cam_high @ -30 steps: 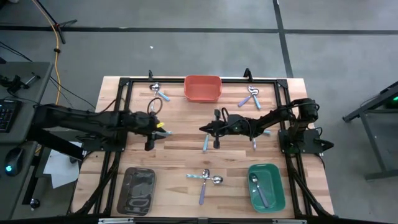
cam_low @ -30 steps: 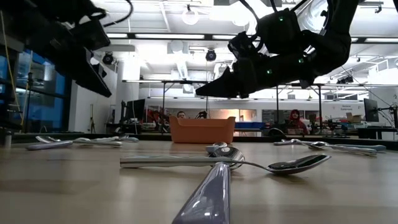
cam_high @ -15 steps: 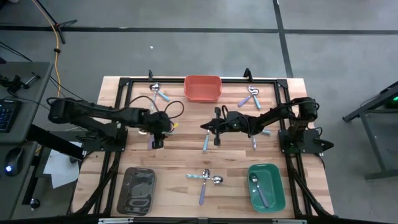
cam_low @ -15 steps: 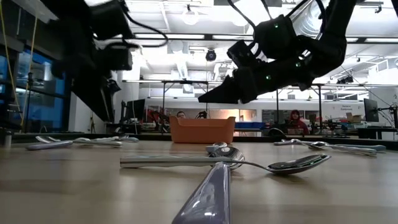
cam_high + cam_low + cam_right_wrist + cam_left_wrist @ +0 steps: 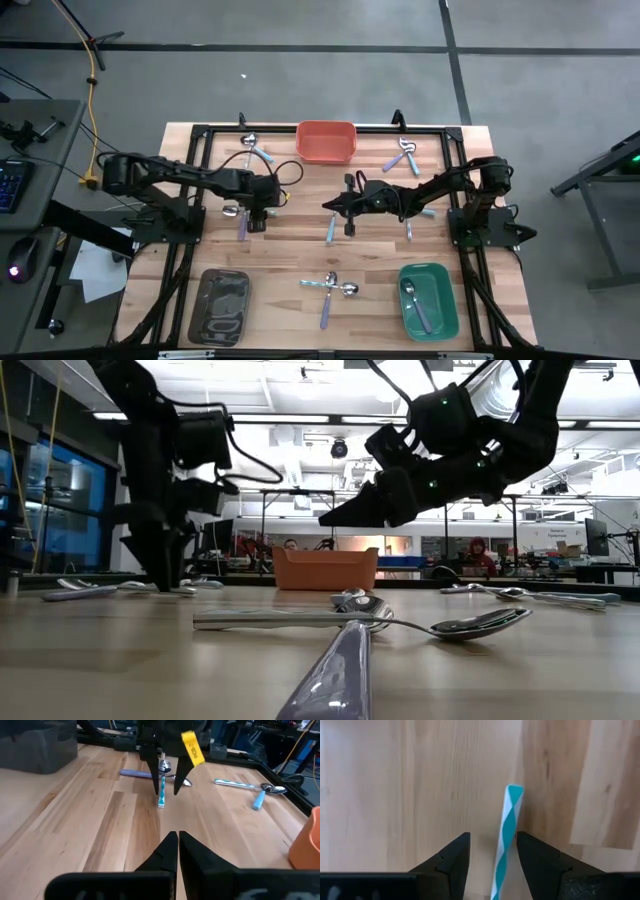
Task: Sort silverware by color (type)
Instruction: Put the middle left blue and white spoon into the orange bin
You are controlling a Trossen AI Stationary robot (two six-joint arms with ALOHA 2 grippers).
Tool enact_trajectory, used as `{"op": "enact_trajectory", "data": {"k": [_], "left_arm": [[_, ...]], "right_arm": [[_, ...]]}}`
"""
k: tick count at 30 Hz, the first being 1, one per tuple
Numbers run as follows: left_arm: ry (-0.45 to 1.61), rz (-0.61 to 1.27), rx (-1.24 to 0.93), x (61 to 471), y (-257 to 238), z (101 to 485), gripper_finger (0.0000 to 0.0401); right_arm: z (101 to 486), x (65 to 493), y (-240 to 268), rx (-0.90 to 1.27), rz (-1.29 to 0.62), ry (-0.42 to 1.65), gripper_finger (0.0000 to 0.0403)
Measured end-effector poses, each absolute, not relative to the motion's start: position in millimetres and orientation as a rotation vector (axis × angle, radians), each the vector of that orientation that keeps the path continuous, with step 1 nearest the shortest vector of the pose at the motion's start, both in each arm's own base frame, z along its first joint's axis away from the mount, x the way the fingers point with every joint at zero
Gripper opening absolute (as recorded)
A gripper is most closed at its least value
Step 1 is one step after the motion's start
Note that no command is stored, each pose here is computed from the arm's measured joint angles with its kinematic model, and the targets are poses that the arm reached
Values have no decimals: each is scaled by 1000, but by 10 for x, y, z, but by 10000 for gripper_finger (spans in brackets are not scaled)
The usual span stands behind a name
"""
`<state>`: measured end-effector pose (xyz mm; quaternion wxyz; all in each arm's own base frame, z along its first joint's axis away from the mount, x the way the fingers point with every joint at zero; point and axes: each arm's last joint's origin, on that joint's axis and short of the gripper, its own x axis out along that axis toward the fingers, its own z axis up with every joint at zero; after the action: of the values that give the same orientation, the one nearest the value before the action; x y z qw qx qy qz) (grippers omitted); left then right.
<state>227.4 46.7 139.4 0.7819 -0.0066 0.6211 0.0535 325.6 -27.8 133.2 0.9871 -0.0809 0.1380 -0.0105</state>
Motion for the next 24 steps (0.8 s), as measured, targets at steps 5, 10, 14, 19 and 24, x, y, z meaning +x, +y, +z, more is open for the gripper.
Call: {"op": "enact_trajectory", "data": {"k": [5, 10, 14, 19, 24], "left_arm": [[1367, 90, 1, 2288, 479, 1340, 119], [1376, 65, 11, 2283, 472, 1333, 59], [1387, 66, 12, 2273, 472, 1331, 16], [1406, 78, 22, 2294, 483, 1367, 17], [1387, 122, 57, 2400, 520, 1518, 15]], "right_arm": [[1332, 3255, -278, -162, -21, 278, 0], [1332, 3255, -278, -156, -23, 278, 0], [1332, 3255, -278, -154, -23, 278, 0], [1331, 3255, -279, -154, -23, 278, 0], [1326, 3254, -279, -154, -26, 285, 0]]}}
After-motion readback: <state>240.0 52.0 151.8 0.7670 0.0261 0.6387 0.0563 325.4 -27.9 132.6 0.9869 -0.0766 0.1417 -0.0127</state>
